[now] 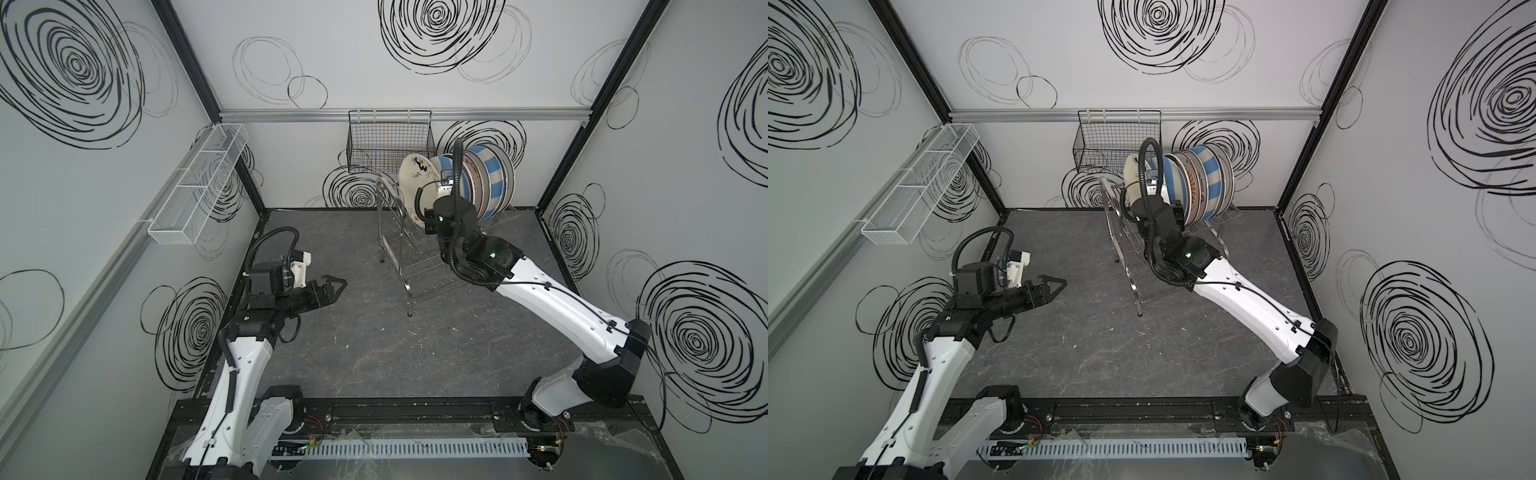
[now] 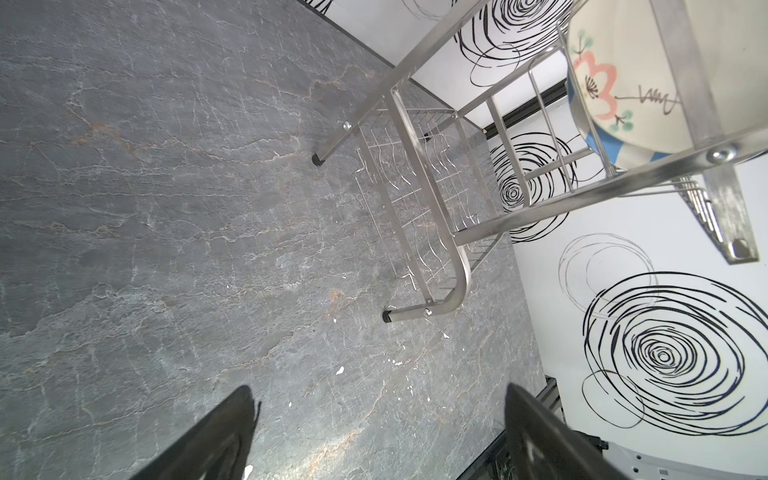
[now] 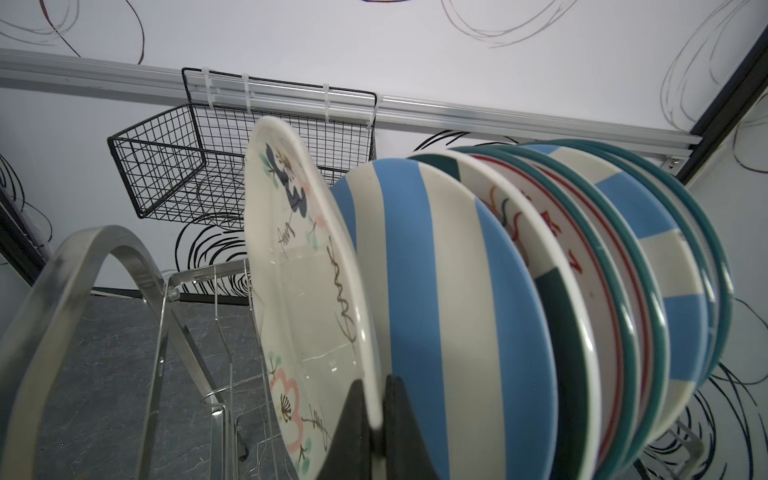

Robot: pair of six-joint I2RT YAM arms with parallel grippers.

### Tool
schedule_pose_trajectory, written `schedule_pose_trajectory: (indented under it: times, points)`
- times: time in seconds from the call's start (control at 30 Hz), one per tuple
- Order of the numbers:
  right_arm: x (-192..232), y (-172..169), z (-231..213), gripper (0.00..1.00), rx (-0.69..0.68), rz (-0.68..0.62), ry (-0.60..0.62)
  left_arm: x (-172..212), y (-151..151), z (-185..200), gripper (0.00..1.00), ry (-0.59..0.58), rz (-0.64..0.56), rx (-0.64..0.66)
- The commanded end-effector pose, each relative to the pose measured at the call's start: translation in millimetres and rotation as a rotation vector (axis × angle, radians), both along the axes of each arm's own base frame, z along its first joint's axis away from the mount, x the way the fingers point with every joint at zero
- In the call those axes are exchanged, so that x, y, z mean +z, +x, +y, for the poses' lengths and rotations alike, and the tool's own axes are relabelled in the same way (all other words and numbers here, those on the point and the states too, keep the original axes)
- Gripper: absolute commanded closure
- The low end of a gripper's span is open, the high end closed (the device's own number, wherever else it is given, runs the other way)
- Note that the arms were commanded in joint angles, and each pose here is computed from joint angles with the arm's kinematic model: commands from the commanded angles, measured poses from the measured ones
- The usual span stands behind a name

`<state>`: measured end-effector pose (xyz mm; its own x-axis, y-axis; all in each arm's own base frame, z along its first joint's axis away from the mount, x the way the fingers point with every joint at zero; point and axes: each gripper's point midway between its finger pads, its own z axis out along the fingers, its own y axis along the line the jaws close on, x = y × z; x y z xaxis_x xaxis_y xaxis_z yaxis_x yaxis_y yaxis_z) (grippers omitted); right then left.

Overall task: Load the plates into the dish rack
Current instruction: 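Lower the floral cream plate into the rack slot nearest the robot, then open the right gripper and draw it back from the rack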

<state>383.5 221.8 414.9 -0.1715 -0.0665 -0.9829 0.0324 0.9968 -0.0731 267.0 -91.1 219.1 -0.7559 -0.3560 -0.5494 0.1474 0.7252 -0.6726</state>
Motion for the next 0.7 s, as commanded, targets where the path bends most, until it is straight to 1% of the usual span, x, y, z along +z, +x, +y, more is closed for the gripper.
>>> schedule_pose_trajectory:
  times: [0.0,0.07,0.23,0.37,0.53,0.67]
  points:
    - [31.0,-12.4,-17.2,1.0,-0.053,-0.085,0.083,9.2,0.6,-0.6,0.04,0.003,-0.059,-0.017]
    - [32.3,-16.3,-17.7,0.99,-0.052,-0.087,0.084,9.5,0.1,-0.5,0.04,0.003,-0.061,-0.015]
    - [34.3,-24.6,-19.3,0.83,-0.051,-0.092,0.085,9.1,0.3,0.8,0.04,0.008,-0.058,-0.007]
    - [36.4,-29.8,-20.3,0.75,-0.046,-0.09,0.081,13.1,1.7,2.2,0.04,0.015,-0.069,-0.002]
    - [45.8,-37.8,-21.6,0.68,-0.043,-0.102,0.07,18.8,4.9,7.4,0.04,0.038,-0.086,0.024]
    - [58.6,-44.2,-24.9,0.59,-0.024,-0.101,0.07,28.2,10.8,17.0,0.04,0.083,-0.113,0.067]
